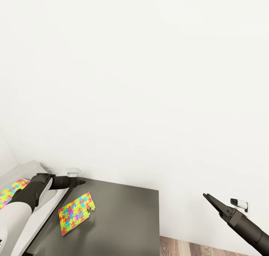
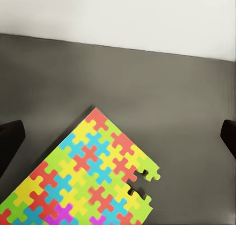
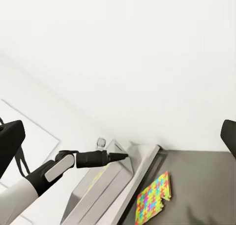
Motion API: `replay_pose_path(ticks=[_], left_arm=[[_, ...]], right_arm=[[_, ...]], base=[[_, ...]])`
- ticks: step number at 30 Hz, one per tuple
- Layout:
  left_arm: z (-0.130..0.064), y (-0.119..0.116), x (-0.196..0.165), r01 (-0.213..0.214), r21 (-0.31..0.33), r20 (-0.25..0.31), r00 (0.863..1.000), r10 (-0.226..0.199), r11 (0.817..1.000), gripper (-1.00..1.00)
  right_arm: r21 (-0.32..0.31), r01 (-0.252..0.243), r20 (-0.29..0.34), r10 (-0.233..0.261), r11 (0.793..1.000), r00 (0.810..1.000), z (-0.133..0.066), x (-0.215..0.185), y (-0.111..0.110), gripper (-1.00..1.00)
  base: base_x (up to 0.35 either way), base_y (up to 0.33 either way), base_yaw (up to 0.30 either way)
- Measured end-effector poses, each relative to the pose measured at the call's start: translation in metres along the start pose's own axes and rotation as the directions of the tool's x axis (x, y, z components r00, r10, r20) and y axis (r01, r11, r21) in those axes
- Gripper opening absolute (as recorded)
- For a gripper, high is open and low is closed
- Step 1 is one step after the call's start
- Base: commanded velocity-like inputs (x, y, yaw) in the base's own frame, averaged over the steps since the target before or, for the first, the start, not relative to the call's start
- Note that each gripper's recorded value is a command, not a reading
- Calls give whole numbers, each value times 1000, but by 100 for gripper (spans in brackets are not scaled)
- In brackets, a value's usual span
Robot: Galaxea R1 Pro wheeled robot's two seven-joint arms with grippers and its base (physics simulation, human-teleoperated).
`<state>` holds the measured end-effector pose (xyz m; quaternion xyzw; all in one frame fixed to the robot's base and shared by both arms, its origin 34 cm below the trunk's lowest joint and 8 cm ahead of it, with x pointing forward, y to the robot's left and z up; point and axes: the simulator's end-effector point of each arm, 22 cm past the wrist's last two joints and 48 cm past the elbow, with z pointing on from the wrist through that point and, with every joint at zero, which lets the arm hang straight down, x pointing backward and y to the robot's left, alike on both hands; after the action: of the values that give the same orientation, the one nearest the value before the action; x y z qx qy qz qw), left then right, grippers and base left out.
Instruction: Put all the toys in the child's room - the three board games (two on the bed and one on the table), the two jigsaw puzzles on the table, and the tennis ball on the table - inside the toy box on the table in the child's room.
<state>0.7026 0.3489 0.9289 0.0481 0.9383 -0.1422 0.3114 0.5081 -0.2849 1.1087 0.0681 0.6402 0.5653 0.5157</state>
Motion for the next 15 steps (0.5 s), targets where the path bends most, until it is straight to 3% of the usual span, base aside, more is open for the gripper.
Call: replay_pose_path(ticks=[15], left_arm=[[1,13,3,-14,11,9,1000,14,1000,100]], right_arm=[[15,-14,-9,15,1000,1000,0,5,-9,100]], base=[[0,0,0]])
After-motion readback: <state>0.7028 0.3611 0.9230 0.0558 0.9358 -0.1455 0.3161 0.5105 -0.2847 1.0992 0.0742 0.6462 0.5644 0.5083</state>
